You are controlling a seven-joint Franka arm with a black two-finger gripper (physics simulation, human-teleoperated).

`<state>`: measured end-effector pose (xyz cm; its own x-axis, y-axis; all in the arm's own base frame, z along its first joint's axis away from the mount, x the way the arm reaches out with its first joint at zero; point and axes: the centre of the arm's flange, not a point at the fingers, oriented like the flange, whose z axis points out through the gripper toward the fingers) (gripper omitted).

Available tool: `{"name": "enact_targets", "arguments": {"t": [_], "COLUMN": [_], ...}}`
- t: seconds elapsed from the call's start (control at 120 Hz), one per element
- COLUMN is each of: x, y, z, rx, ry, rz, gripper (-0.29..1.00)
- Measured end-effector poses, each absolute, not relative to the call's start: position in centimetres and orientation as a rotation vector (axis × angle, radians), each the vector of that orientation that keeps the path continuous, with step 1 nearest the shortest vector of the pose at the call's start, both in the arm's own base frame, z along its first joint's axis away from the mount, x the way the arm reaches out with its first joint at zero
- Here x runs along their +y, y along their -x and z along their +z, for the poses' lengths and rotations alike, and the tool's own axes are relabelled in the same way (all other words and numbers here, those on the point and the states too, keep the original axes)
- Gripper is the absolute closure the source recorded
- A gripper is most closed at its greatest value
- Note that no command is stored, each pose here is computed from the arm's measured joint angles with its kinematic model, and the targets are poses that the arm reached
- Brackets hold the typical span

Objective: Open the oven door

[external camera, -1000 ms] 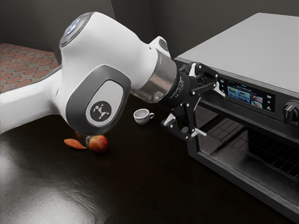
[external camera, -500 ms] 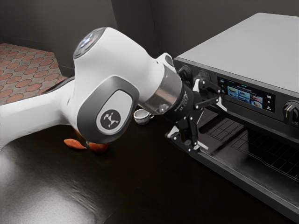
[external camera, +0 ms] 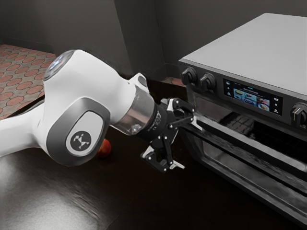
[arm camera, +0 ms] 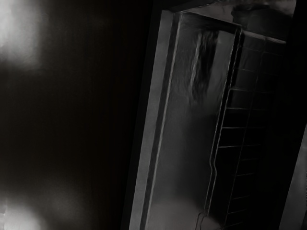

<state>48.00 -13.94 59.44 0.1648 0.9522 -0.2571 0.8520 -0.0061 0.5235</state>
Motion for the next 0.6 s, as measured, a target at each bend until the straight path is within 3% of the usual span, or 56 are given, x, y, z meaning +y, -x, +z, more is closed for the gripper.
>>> {"name": "enact_targets", "arguments": {"t": [0.1,0.25,0.283,0.358,0.4,0.475,0.6], "x": [-12.0,-9.2,-7.9,-3.0,2.6,8.5,8.3], "y": [-45.2,-37.8,-37.9,-41.5,-43.2,-45.6,-46.1], "z": [58.7,61.1,63.6,75.4,78.3,74.0,67.9], "rx": [1.733,1.774,1.772,1.769,1.851,2.014,2.033], "ry": [-1.836,-1.693,-1.693,-1.768,-1.804,-1.969,-2.241], "rz": [0.25,0.448,0.512,0.666,0.684,0.53,0.261], "gripper": [0.0,0.0,0.0,0.0,0.0,0.0,0.0]}}
